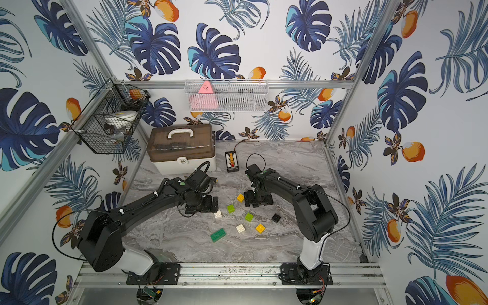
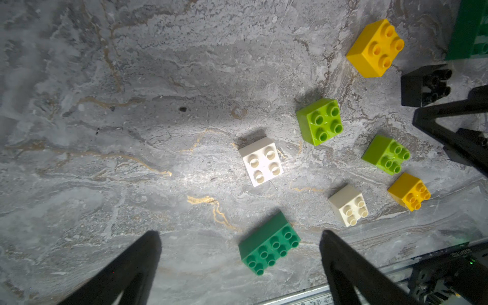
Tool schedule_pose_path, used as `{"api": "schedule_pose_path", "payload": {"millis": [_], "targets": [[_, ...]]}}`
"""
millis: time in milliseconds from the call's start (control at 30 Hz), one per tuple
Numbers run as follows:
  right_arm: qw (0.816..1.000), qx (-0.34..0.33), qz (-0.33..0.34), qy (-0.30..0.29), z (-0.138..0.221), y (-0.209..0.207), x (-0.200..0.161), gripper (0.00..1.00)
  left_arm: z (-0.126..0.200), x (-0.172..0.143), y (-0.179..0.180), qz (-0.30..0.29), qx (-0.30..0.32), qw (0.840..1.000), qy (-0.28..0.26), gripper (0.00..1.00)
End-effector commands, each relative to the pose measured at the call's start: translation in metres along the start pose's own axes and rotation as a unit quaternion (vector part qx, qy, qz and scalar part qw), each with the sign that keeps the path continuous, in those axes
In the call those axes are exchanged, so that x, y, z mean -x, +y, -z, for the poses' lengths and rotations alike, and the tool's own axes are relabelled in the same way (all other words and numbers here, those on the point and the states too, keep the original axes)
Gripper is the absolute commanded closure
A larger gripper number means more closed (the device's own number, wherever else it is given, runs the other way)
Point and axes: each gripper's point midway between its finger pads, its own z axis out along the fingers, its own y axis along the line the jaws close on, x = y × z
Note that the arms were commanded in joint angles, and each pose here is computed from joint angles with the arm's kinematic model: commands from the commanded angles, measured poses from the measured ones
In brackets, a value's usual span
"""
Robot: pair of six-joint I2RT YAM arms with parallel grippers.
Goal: Assemble a giraffe with lego
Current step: Pick up the lego brick from the center of the board.
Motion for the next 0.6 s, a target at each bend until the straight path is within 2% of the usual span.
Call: {"api": "schedule_pose_path", "payload": {"millis": [0,133,500,567], "targets": [[1.000,0.009,0.019,-0.003,-0.005,0.006,0.006,0.15,0.002,-0.001,0.005,0.011,0.009,1.000,-0.003,0.01],[1.000,0.013,0.025,0.002,-0.011,0.009,0.010,0.18,0.002,-0.004,0.007,0.016,0.010,1.000,-0.003,0.01],[1.000,0.004,0.027,0.004,-0.023,0.007,0.014,0.47,0.005,-0.007,0.012,0.021,0.016,1.000,-0.005,0.01],[1.000,0.001,0.026,0.001,-0.022,0.006,0.015,0.49,0.004,-0.008,0.013,0.023,0.016,1.000,-0.003,0.01]]}}
